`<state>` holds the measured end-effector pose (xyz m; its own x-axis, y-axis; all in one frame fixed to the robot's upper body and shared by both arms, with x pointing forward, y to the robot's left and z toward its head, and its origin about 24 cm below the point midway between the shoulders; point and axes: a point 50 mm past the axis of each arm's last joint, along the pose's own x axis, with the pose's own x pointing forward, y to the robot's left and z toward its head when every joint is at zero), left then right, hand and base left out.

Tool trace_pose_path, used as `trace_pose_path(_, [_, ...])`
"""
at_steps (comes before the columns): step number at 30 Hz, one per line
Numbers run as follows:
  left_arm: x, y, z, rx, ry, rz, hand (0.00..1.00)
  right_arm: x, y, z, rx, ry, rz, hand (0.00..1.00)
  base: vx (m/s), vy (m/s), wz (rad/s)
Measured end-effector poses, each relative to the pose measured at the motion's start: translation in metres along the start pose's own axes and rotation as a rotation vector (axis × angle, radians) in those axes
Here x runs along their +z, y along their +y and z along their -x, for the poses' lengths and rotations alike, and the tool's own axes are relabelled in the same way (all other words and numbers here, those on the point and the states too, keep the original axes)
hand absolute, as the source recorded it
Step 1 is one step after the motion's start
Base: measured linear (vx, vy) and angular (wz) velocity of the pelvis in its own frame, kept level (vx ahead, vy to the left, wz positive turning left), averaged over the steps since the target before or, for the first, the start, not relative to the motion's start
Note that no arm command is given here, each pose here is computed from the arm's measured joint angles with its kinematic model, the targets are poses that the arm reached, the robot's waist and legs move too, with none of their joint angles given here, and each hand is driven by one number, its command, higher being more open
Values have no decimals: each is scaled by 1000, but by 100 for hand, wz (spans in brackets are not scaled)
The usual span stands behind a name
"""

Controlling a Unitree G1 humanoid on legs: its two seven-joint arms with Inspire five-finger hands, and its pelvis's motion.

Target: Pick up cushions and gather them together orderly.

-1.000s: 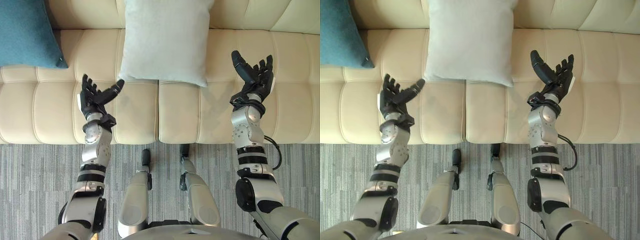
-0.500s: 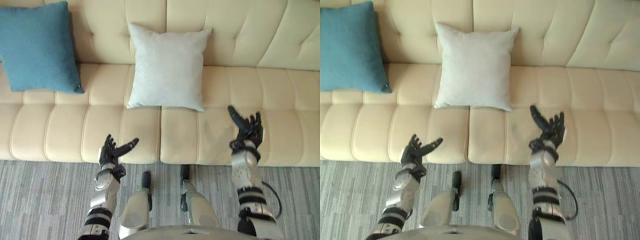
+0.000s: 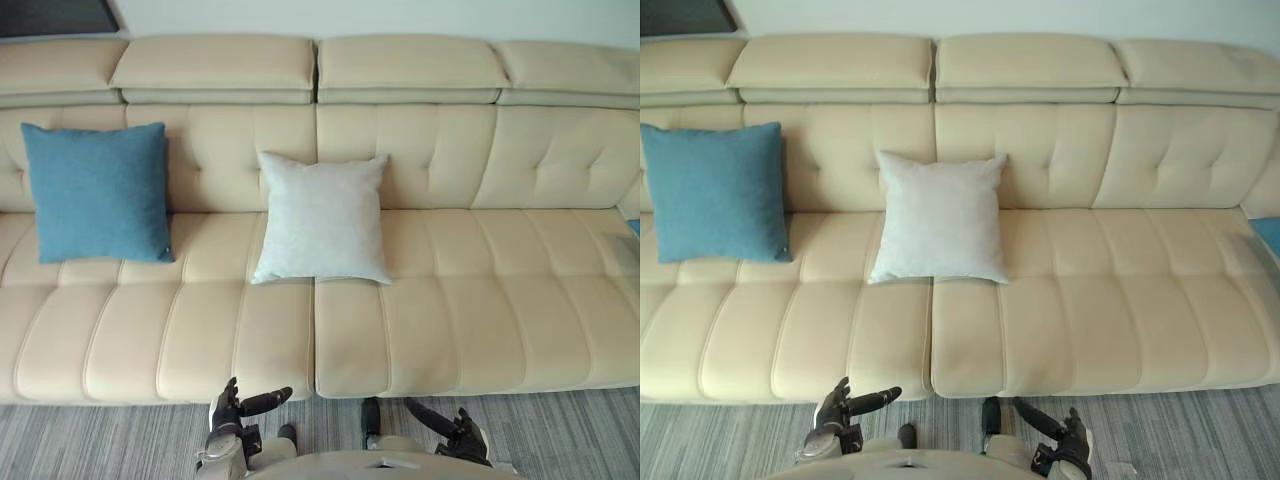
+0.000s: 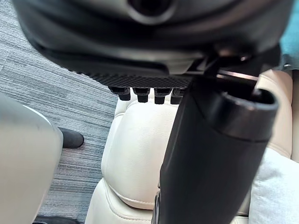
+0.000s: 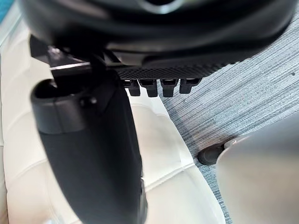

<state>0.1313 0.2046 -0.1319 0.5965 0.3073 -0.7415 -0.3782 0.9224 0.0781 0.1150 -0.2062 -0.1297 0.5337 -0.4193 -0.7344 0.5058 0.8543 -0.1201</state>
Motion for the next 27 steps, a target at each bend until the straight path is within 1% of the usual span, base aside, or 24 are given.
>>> trace_pose_path(2, [-17, -2, 3, 5, 63, -43, 100, -33, -5, 8, -21, 130, -10, 100, 78, 19, -9])
trace_pose_path(6, [-29, 4, 5, 33, 108, -60, 100, -43, -12, 10, -48, 173, -35, 100, 65, 17, -28])
trace_pose_path(10, [-33, 4, 6, 37, 127, -64, 100, -48, -13, 12, -41, 188, -12, 100, 75, 0, -25])
trace_pose_path(12, [-32, 3, 5, 35, 126, -65, 100, -46, -11, 10, -33, 184, -5, 100, -10, -1, -40])
trace_pose_path(15, [-16, -1, -2, 28, 82, -72, 100, -31, 6, 4, 22, 145, 43, 100, -133, -33, -41])
trace_pose_path(16, [-9, -6, -4, 21, 60, -62, 100, -19, 16, -1, 44, 117, 41, 100, -116, -60, -22])
trace_pose_path(20, [3, -3, -8, 26, 20, -80, 100, -21, 28, 1, 87, 119, 86, 100, -41, -184, 27])
trace_pose_path(21, [1, -14, -6, 3, 26, -67, 100, -15, 29, -1, 86, 97, 106, 100, -147, -130, 1])
trace_pose_path(24, [15, -21, -8, -15, -28, -66, 100, -8, 37, -3, 97, 78, 117, 100, -128, -207, 13])
trace_pose_path(26, [16, -30, -7, -28, -33, -53, 100, 11, 42, -10, 112, 13, 149, 100, -231, -149, 12])
trace_pose_path(27, [15, -32, -7, -36, -31, -55, 100, 13, 42, -10, 111, 7, 154, 100, -264, -113, 44])
